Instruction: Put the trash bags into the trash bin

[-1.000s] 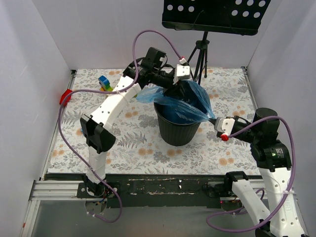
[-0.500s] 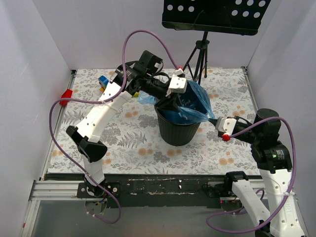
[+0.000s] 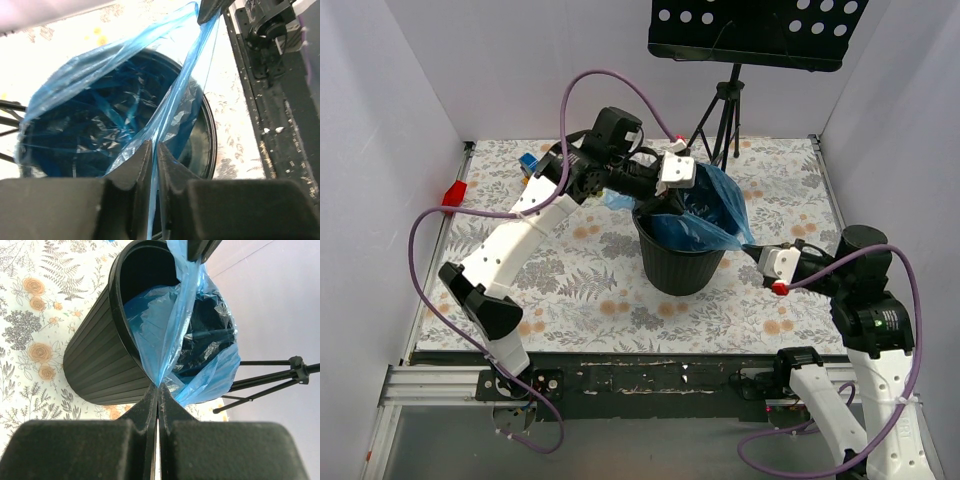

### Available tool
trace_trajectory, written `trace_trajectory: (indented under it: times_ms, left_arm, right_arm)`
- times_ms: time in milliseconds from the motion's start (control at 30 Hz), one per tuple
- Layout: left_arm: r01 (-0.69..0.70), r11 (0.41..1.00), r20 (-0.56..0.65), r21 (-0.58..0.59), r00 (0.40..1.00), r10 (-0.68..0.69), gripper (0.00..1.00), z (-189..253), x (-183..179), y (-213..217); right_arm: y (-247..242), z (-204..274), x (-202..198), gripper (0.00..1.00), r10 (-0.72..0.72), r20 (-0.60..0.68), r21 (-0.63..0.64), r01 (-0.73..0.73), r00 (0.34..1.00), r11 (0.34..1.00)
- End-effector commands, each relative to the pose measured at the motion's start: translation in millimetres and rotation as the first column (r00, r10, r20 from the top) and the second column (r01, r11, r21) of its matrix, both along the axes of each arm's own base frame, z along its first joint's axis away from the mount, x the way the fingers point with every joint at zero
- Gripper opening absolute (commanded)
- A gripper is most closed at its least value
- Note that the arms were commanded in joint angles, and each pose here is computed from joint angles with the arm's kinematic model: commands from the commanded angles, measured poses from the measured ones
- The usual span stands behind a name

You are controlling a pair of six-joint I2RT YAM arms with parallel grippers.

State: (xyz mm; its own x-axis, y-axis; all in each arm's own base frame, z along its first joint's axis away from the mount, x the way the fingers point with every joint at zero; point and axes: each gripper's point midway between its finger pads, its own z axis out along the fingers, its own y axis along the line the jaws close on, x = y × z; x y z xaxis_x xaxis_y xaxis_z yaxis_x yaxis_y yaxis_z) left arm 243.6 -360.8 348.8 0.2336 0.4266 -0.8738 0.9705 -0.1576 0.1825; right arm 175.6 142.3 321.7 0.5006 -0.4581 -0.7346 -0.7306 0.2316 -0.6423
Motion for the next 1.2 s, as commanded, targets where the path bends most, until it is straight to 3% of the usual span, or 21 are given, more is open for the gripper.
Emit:
trace_trajectory:
  times_ms: [0, 200, 533, 833, 900, 933, 1067, 1167]
  left_arm:
    - [0.048, 0.999, -0.025, -0.011, 0.999, -0.048, 0.00, 23, -25, 11]
    - [0.095, 0.991, -0.372, 0.096, 0.927, -0.053, 0.00, -17, -83, 33]
    - [0.078, 0.979, -0.446, 0.191, 0.895, 0.016, 0.00, -61, -102, 57]
    - [0.025, 0.978, -0.357, 0.206, 0.933, 0.051, 0.00, -127, -88, 59]
    - [-0.019, 0.982, -0.319, 0.189, 0.944, 0.080, 0.05, -130, -78, 54]
    - [-0.042, 0.978, -0.309, 0.202, 0.945, 0.104, 0.07, -135, -75, 56]
    - [-0.057, 0.969, -0.308, 0.241, 0.942, 0.132, 0.13, -140, -78, 79]
    - [-0.090, 0.972, -0.315, 0.216, 0.936, 0.157, 0.25, -122, -79, 110]
  right_arm:
    - [0, -2, -8, 0.01, 0.022, 0.036, -0.021, -0.022, 0.999, 1.000]
    - [5, -14, -16, 0.01, 0.074, 0.010, -0.016, -0.074, 0.997, 0.997]
    - [8, -48, -18, 0.01, 0.136, -0.048, -0.069, -0.140, 0.989, 0.988]
    - [0, -91, 7, 0.01, 0.044, -0.099, -0.093, -0.054, 0.994, 0.994]
    - [-3, -91, 15, 0.28, -0.018, -0.148, -0.063, 0.009, 0.989, 0.998]
    - [-6, -95, 19, 0.36, -0.055, -0.181, -0.059, 0.045, 0.982, 0.997]
    - [-13, -95, 14, 0.48, -0.122, -0.330, -0.098, 0.095, 0.936, 0.991]
    - [-15, -57, -1, 0.50, -0.124, -0.326, -0.079, 0.103, 0.937, 0.992]
